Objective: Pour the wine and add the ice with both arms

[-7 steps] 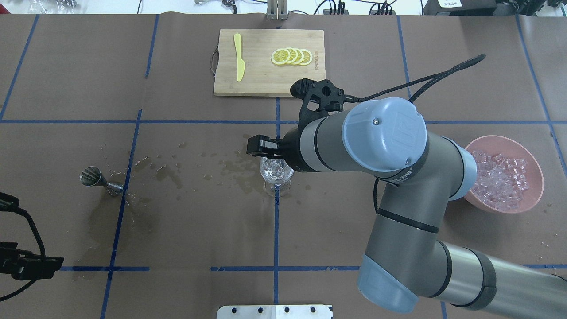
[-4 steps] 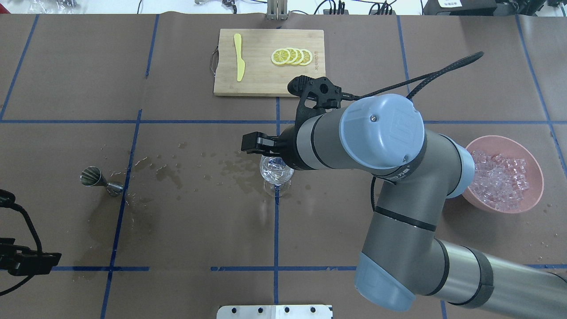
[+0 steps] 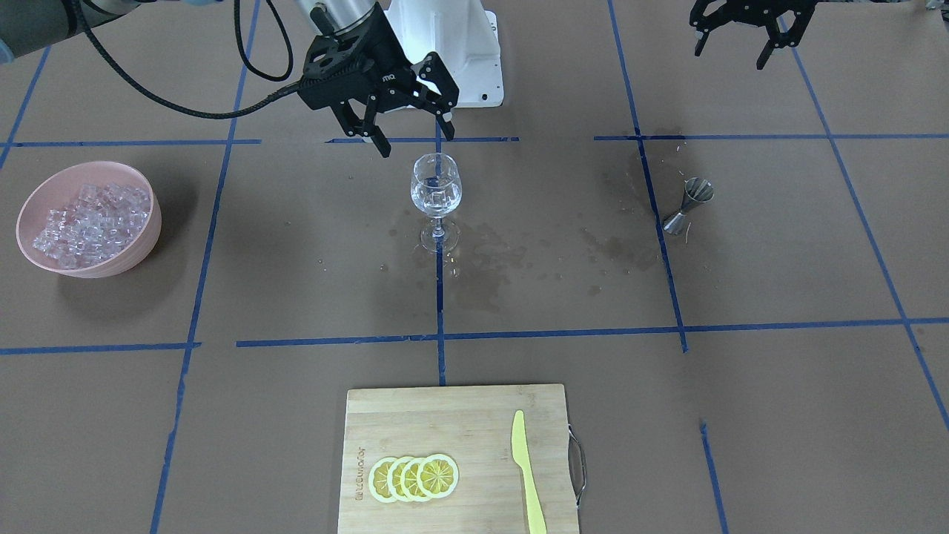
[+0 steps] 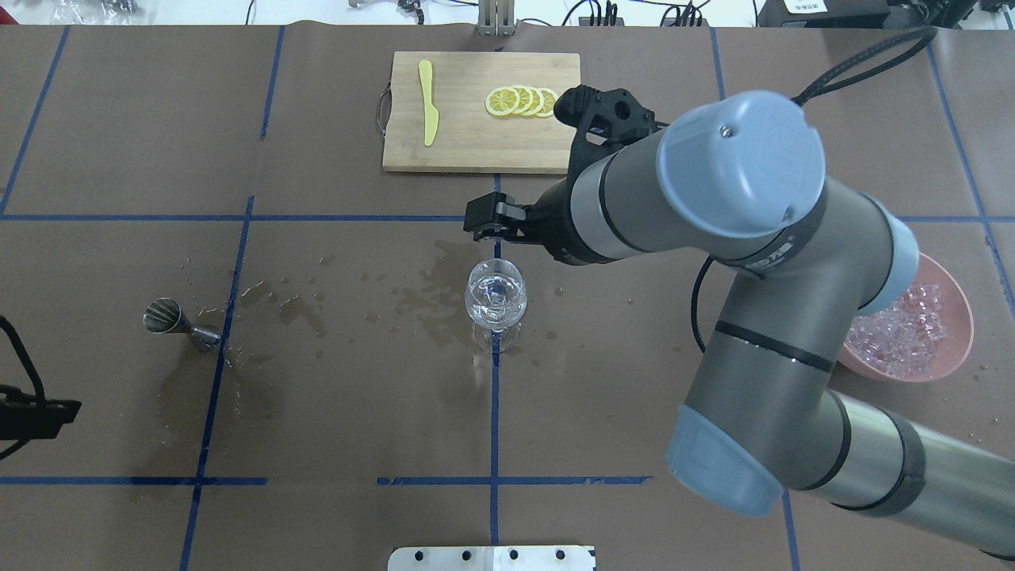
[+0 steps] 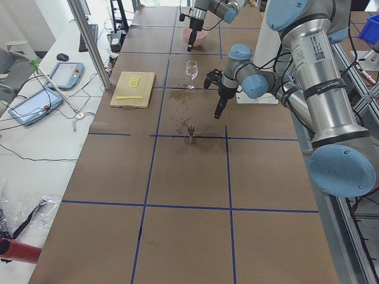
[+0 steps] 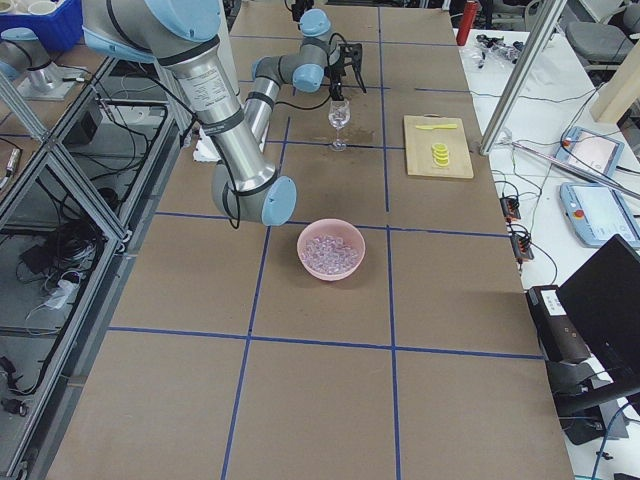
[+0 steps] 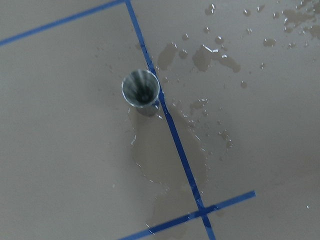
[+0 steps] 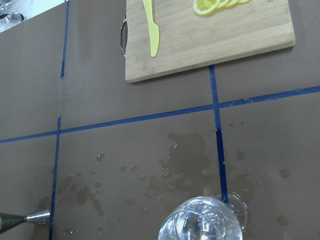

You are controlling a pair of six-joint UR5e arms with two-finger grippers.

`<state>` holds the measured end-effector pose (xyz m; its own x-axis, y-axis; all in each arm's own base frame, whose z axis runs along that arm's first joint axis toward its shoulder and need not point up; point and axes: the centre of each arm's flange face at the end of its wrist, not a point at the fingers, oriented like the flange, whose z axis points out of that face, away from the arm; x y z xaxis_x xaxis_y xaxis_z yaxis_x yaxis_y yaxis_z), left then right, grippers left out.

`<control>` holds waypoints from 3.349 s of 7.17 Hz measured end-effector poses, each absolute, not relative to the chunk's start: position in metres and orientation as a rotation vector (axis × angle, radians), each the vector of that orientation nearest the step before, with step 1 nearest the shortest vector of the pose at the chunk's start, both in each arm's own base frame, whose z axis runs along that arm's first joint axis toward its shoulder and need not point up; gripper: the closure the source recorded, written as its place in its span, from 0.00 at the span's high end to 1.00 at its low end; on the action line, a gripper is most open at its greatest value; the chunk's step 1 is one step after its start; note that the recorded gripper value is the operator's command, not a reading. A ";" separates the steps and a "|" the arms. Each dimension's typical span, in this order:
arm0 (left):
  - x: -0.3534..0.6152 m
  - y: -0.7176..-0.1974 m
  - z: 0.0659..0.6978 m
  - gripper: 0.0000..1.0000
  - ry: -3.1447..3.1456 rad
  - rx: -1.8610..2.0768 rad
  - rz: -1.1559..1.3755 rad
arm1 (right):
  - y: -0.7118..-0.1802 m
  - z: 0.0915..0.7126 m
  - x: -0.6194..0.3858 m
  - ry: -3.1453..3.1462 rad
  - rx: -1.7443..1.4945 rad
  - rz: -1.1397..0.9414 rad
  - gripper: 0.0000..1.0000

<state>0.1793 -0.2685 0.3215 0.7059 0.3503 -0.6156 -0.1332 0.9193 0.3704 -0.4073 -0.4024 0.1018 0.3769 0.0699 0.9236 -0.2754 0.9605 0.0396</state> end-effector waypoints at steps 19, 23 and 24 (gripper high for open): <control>-0.051 -0.515 0.555 1.00 0.739 0.112 -0.002 | -0.567 0.575 0.040 -0.779 0.033 -0.175 1.00; -0.061 -0.503 0.605 1.00 0.734 0.069 0.036 | -0.564 0.627 0.045 -0.782 0.073 -0.139 1.00; -0.061 -0.499 0.615 1.00 0.734 0.048 0.023 | -0.558 0.641 0.046 -0.783 0.067 -0.132 1.00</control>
<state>-0.0614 -0.4993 0.6148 0.7422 0.0380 -0.6690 -0.0040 0.9986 0.0523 0.0463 -0.5582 0.6407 0.7012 -0.1436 0.6984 0.0941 0.9896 0.1090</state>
